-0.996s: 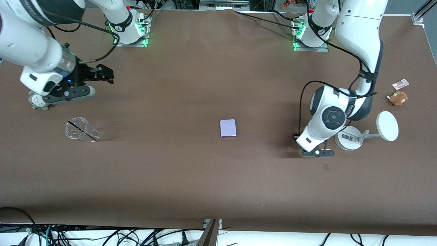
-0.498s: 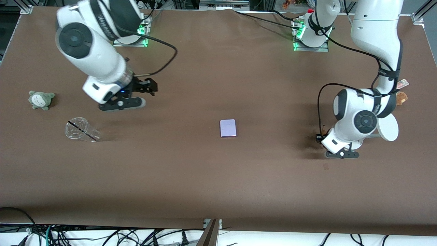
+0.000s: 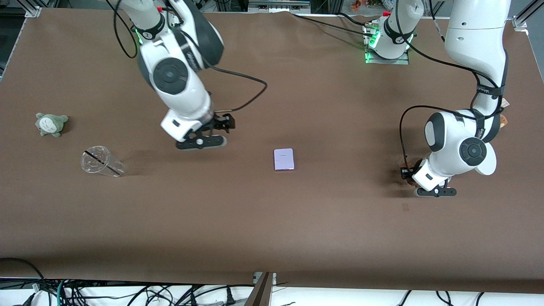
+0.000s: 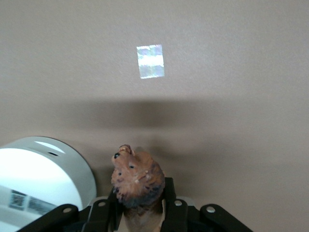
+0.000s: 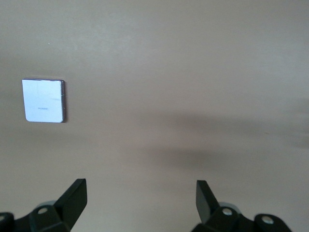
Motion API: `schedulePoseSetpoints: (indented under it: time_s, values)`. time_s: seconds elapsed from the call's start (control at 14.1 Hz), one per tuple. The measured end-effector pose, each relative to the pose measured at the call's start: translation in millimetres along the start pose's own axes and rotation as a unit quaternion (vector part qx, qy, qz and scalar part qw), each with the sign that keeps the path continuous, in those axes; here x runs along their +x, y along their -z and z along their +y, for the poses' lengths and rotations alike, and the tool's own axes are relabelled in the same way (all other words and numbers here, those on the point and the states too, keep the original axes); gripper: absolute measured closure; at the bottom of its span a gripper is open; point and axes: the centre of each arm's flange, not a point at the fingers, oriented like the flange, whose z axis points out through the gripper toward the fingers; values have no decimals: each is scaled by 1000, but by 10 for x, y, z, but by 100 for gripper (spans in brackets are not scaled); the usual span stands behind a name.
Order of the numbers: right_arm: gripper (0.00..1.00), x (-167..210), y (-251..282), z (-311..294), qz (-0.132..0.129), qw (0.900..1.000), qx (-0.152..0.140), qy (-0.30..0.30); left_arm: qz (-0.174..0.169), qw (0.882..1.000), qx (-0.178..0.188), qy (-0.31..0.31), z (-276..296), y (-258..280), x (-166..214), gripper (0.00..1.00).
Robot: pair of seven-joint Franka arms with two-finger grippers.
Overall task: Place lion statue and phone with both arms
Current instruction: 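Carry the lion toward the lamp while the right gripper reaches the phone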
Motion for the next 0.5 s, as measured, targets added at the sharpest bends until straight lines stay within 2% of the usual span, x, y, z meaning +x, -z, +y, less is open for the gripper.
schedulePoseSetpoints:
  time_s: [0.5]
  values:
    - [0,171,-582,-511,7,1000,1,-11,4,1000,3,1,-15,-196,-55,64]
